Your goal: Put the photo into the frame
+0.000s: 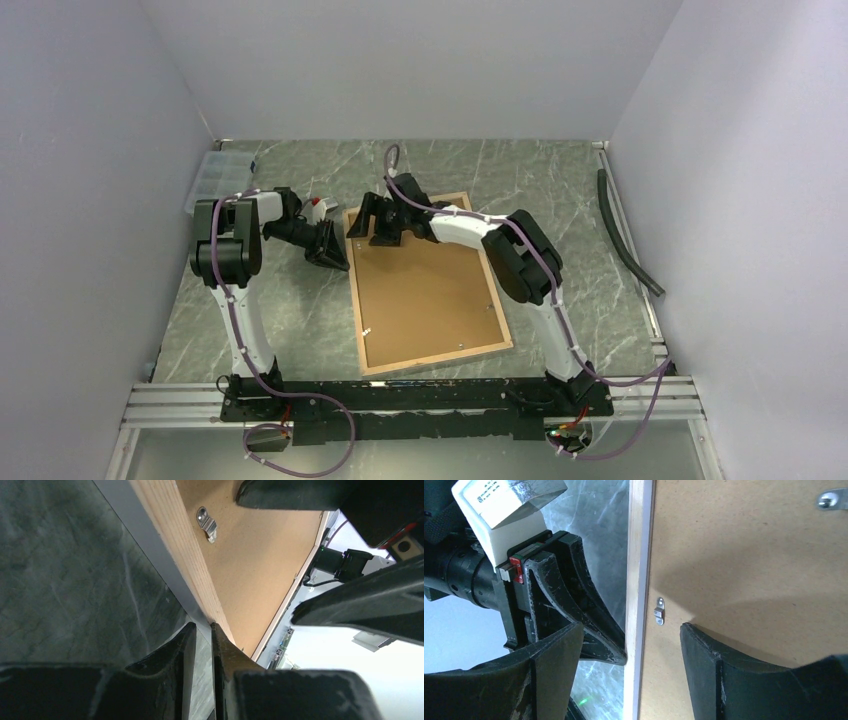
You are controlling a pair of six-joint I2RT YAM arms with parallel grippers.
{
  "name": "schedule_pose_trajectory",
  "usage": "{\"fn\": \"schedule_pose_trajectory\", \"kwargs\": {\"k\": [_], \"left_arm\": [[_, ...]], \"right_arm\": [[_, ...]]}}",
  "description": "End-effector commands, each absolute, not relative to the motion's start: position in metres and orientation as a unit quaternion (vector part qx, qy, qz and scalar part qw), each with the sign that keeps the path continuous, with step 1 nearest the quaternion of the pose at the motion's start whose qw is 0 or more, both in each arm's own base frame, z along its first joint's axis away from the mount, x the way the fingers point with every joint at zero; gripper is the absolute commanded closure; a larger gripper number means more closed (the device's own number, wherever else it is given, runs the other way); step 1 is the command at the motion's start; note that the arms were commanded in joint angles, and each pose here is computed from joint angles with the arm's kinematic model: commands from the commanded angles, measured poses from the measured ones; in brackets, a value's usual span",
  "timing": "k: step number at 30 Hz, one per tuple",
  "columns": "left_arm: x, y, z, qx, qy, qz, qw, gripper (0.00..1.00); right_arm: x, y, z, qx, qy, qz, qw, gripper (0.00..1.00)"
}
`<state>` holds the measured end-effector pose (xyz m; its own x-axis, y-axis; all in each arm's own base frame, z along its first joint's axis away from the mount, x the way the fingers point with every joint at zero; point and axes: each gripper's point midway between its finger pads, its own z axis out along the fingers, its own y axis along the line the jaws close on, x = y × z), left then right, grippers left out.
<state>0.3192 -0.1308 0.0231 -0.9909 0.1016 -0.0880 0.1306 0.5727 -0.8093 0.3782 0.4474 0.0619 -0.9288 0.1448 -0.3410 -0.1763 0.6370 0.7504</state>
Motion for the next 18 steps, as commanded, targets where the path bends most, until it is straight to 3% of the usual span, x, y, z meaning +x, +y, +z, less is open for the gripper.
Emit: {"fn": "schedule_pose_trajectory", "kwargs": {"k": [1,18], "left_arm": [[0.319,-0.128,0.006,0.070,0.898,-0.435,0.016,0.78],[0.319,-0.128,0.008,0.071,0.896,-0.437,0.017,0.78]], "right_arm": [[0.383,0.467,0.076,-0.018,0.868,0.457,0.195,0.26],[0.373,0.480,0.055,-0.009,0.868,0.468,0.168,0.31]]}}
